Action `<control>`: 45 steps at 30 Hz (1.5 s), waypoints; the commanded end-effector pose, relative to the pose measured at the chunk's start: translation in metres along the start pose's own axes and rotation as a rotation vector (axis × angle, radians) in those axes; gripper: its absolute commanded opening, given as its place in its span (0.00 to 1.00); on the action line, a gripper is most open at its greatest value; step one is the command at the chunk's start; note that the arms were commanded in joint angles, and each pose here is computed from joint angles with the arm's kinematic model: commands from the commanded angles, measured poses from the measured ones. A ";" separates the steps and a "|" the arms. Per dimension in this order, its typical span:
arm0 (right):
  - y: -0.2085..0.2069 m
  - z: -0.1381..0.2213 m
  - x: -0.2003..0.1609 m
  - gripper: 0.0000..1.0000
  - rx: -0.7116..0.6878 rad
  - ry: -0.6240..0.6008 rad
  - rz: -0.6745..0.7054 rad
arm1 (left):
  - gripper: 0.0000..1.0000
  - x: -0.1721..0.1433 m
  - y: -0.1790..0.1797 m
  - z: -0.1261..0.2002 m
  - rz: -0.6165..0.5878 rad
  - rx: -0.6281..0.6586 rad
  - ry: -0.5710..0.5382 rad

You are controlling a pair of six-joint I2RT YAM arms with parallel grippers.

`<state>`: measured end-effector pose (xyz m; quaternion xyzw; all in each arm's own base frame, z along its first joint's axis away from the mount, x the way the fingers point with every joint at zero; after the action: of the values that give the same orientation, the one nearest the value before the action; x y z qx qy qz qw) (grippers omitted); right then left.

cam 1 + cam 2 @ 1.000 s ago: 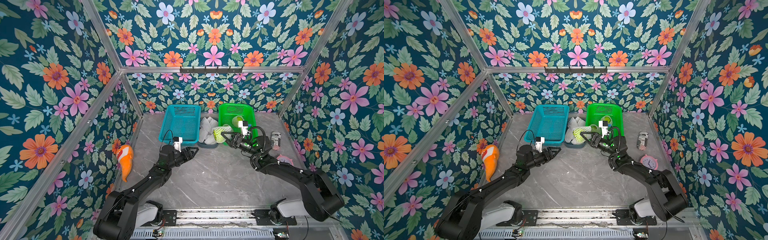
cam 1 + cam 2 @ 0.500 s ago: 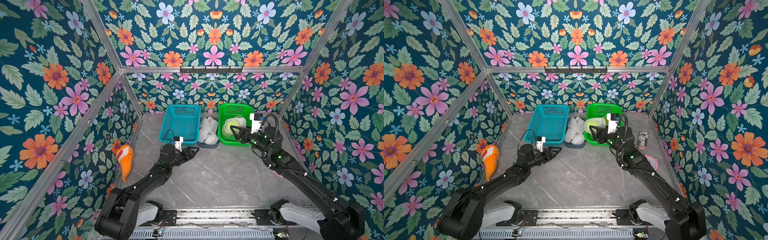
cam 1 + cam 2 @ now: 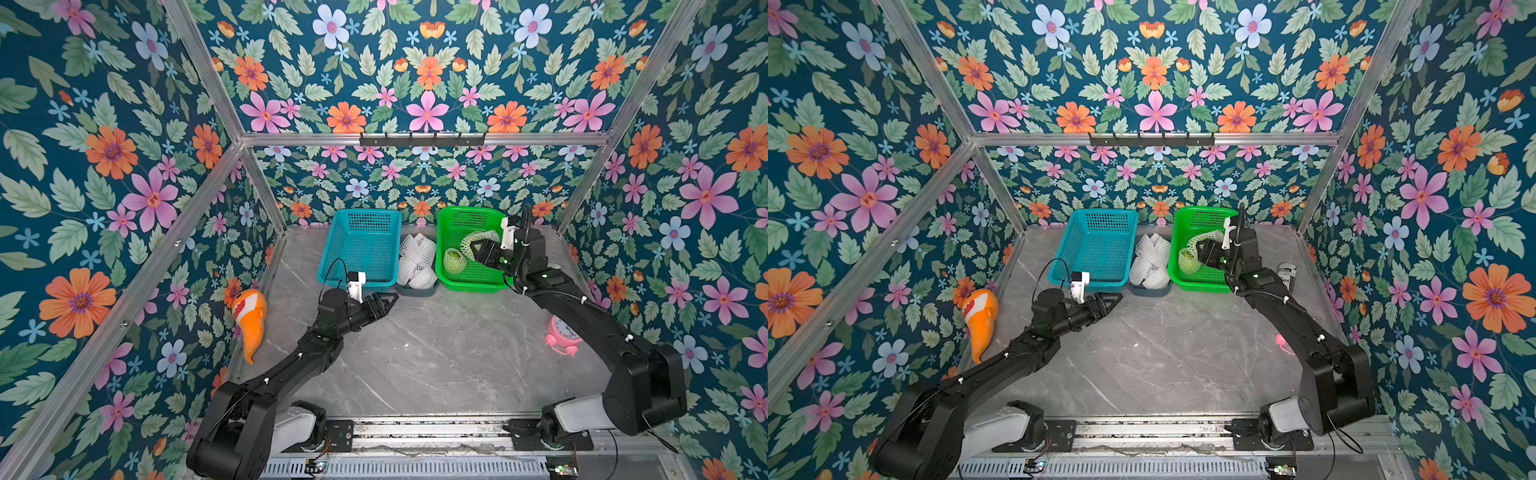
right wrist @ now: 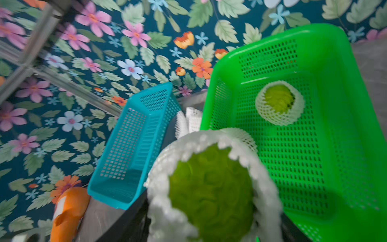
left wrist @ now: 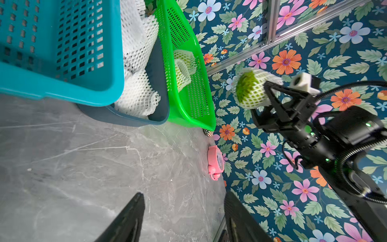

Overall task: Sleeve custard apples in foam nets
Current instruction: Place the custard apple in the basket.

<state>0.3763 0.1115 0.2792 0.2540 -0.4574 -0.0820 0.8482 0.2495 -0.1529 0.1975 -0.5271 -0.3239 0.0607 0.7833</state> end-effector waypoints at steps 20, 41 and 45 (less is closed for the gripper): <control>-0.083 -0.120 -0.041 0.73 -0.470 0.322 -0.007 | 0.63 -0.006 0.005 0.002 -0.016 -0.005 0.005; -0.065 -0.092 -0.013 0.91 -0.479 0.267 0.005 | 0.64 -0.002 0.004 -0.001 -0.024 0.013 -0.002; -0.055 -0.069 0.002 0.91 -0.467 0.216 0.021 | 0.64 0.002 0.002 -0.002 -0.042 0.035 -0.007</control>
<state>0.4465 0.0932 0.2094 0.0673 -0.3243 -0.1509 0.9314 0.2504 -0.1526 0.1936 -0.5170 -0.3247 0.0585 0.7899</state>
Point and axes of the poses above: each gripper's point midway between its finger pads, its own z axis back along the fingers, its own y axis along the line the jaws close on, x = y × z, the point moved 8 cm from there along z, back along the fingers, and after that the axes turned 1 degree about z, right-handed, at the moved point
